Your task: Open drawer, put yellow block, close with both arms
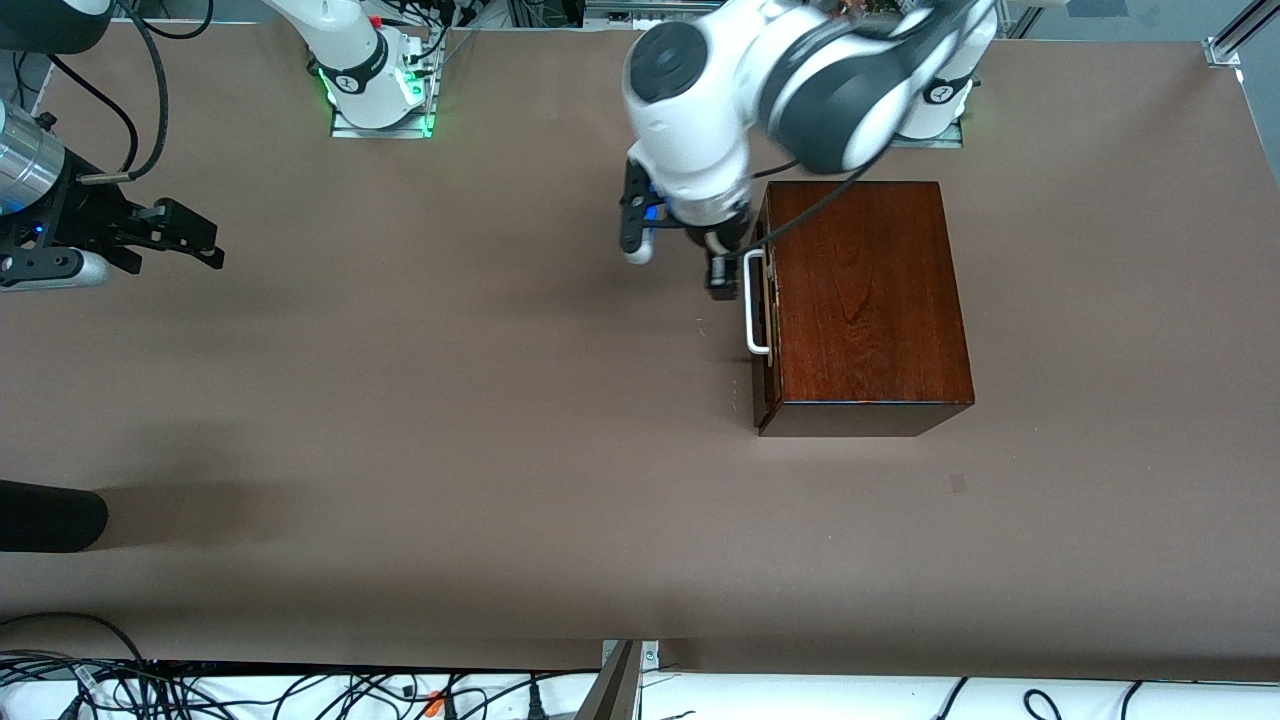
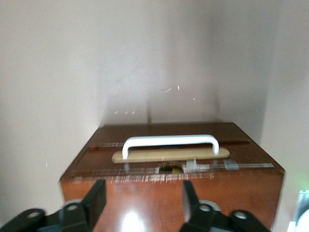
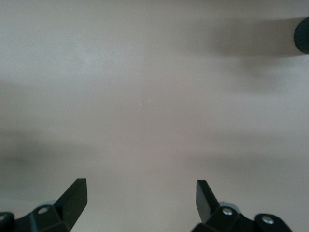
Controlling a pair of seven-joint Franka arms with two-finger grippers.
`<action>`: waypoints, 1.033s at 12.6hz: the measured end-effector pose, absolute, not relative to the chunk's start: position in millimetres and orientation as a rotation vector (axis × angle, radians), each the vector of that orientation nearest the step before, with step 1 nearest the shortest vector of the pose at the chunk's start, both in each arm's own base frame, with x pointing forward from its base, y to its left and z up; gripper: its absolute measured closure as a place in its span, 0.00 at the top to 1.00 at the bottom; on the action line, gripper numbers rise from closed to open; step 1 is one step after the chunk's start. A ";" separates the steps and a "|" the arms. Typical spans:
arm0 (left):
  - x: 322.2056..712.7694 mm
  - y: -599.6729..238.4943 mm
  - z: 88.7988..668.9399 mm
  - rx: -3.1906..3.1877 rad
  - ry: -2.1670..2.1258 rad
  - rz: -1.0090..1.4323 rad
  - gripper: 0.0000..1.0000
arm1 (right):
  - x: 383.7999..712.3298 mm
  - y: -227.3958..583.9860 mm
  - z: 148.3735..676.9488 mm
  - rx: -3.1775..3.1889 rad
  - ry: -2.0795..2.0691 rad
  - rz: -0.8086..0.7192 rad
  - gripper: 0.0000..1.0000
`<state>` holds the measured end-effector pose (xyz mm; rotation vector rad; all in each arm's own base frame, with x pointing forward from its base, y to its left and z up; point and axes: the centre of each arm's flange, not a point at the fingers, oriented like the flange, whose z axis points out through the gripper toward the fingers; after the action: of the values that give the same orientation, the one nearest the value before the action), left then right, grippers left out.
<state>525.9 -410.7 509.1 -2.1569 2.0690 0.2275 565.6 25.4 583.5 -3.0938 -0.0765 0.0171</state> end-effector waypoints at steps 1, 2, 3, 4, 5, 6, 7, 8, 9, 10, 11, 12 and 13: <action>541.7 -379.7 528.7 -2.239 2.006 0.210 0.90 | 565.7 25.1 583.5 -3.094 -0.076 0.017 1.00; 556.4 -346.9 542.4 -2.311 1.932 0.211 1.00 | 565.7 25.0 583.4 -3.094 -0.075 0.017 1.00; 567.2 -315.2 549.7 -2.378 1.857 0.243 1.00 | 565.7 24.8 583.3 -3.094 -0.075 0.018 1.00; 576.0 -290.2 552.3 -2.437 1.783 0.270 1.00 | 565.7 24.8 583.3 -3.094 -0.075 0.018 1.00; 584.7 -268.9 554.7 -2.499 1.702 0.274 1.00 | 565.7 24.8 583.3 -3.094 -0.075 0.017 1.00; 591.0 -249.8 558.7 -2.565 1.605 0.270 1.00 | 565.7 24.7 583.3 -3.094 -0.075 0.017 1.00; 593.4 -232.5 565.9 -2.642 1.492 0.264 1.00 | 565.7 24.7 583.3 -3.094 -0.075 0.018 1.00; 592.6 -216.5 574.6 -2.723 1.389 0.258 1.00 | 565.7 24.6 583.4 -3.094 -0.074 0.017 1.00; 589.6 -199.6 583.5 -2.803 1.272 0.248 1.00 | 565.7 24.7 583.3 -3.094 -0.074 0.017 1.00; 586.5 -180.4 591.8 -2.867 1.134 0.234 1.00 | 565.7 24.5 583.3 -3.094 -0.074 0.017 1.00; 583.3 -160.7 599.2 -2.916 0.989 0.211 1.00 | 565.7 24.5 583.3 -3.094 -0.074 0.017 1.00; 579.9 -144.5 606.1 -2.955 0.837 0.163 1.00 | 565.8 24.4 583.3 -3.094 -0.074 0.018 1.00; 576.5 -131.7 611.7 -2.994 0.694 0.100 1.00 | 565.8 24.5 583.3 -3.094 -0.074 0.017 1.00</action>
<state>576.5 -131.7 611.7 -2.9944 0.6941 0.0996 565.8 24.5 583.3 -3.0939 -0.0738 0.0174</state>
